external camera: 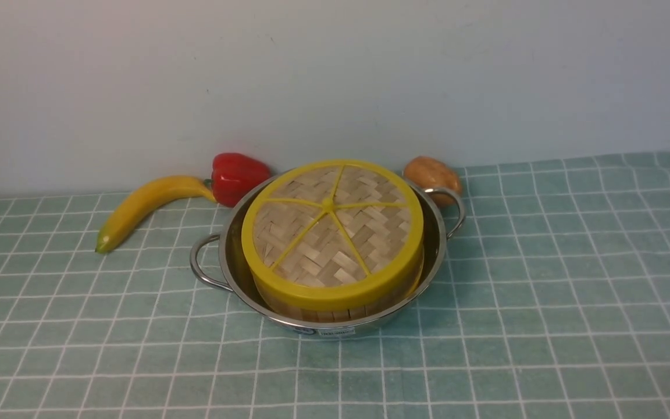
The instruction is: Place the steamer in the pot on the blue tablecloth, and put the lid on the steamer.
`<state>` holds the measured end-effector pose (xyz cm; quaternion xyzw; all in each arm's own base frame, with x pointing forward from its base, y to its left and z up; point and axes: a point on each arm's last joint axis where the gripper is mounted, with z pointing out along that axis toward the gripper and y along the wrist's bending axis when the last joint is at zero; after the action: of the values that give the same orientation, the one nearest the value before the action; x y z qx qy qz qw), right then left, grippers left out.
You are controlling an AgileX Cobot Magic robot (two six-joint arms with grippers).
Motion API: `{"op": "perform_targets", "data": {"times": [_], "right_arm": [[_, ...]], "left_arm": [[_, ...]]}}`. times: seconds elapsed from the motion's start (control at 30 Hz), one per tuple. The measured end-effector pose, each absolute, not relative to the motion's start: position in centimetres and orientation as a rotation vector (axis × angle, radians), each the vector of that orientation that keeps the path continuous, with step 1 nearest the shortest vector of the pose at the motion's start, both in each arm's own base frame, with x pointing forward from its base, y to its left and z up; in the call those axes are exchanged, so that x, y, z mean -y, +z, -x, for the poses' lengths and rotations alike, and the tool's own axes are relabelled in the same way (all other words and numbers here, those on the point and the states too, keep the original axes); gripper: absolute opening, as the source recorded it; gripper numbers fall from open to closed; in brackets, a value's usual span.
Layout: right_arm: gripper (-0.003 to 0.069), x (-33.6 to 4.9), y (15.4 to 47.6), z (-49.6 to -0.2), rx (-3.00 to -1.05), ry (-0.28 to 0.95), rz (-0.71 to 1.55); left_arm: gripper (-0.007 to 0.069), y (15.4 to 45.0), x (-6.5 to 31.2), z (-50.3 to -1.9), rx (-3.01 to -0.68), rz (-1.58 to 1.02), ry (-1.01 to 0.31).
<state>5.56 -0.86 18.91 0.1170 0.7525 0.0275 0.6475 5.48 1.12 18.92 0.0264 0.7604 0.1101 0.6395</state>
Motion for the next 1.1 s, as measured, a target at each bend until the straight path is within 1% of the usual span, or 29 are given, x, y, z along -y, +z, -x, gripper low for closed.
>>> {"op": "perform_targets", "data": {"times": [1.1], "right_arm": [[0.0240, 0.82, 18.97, -5.58, -1.701, 0.071, -0.267]], "left_arm": [[0.0162, 18.93, -1.12, -5.48, -1.734, -0.061, 0.251]]}}
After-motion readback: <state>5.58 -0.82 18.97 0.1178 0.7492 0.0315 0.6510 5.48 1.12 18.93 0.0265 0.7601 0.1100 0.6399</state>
